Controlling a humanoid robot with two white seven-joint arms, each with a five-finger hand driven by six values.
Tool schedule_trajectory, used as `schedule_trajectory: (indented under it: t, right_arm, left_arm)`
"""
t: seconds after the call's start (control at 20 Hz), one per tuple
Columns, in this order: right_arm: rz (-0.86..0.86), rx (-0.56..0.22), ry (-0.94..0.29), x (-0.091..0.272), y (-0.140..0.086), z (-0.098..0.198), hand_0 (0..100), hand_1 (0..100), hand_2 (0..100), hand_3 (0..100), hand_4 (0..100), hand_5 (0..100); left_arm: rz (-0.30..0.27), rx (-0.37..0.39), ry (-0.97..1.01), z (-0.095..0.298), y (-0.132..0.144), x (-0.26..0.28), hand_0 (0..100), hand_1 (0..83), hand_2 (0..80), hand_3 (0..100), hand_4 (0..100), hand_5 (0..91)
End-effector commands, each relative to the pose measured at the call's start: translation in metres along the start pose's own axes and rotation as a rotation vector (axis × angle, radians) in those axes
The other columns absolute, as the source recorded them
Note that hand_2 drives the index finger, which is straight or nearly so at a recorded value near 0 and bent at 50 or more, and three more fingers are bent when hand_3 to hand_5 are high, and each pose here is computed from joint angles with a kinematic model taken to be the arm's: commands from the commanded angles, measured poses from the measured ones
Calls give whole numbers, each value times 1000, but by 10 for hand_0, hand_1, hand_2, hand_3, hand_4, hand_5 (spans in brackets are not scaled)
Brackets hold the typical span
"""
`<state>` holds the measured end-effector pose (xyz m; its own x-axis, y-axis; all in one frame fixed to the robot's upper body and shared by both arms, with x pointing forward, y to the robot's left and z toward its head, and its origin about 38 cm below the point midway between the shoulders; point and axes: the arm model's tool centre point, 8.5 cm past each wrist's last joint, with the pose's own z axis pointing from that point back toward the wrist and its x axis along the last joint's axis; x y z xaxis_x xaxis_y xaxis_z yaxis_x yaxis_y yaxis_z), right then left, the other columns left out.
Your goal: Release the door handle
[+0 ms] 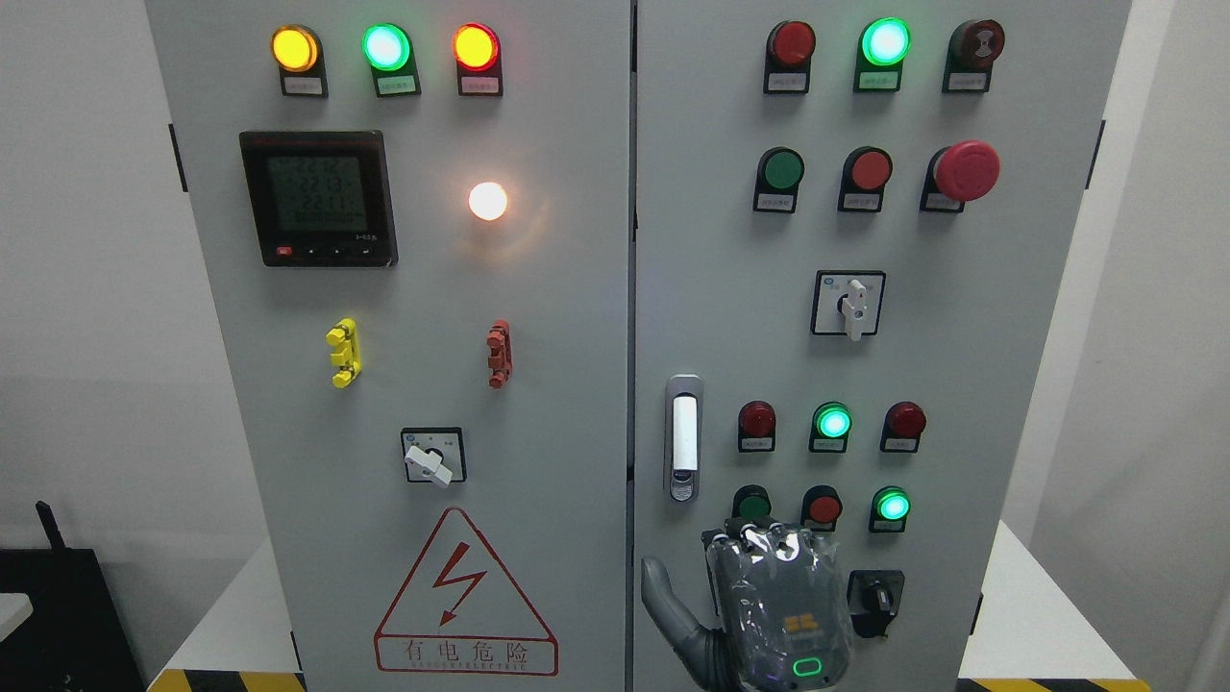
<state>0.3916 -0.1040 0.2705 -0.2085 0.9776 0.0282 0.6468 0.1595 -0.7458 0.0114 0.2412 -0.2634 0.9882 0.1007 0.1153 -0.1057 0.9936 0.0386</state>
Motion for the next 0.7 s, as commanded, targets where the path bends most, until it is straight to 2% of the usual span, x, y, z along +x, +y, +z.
schedule_trajectory:
  t: [0.0,0.35,0.5,0.65]
  right_arm:
    - [10,8,25,-9,4,-4,374,0,1000,1000,1000,939]
    - [14,-7,36,-11,0,-11,371,0,1000,1000,1000,938]
    - [16,24,38,-12,3,-11,370,0,1000,1000,1000,937]
    - [20,11,42,-15,-1,-18,370,0,1000,1000,1000,938]
  left_arm:
    - [2,-2,2,1,0,-10,120,389,0,0,0,0]
    - [2,-2,0,1,0,-9,120,389,0,0,0,0]
    - [2,-2,0,1,0,-9,120,389,0,0,0,0]
    - [2,-2,0,1,0,-9,120,389,0,0,0,0]
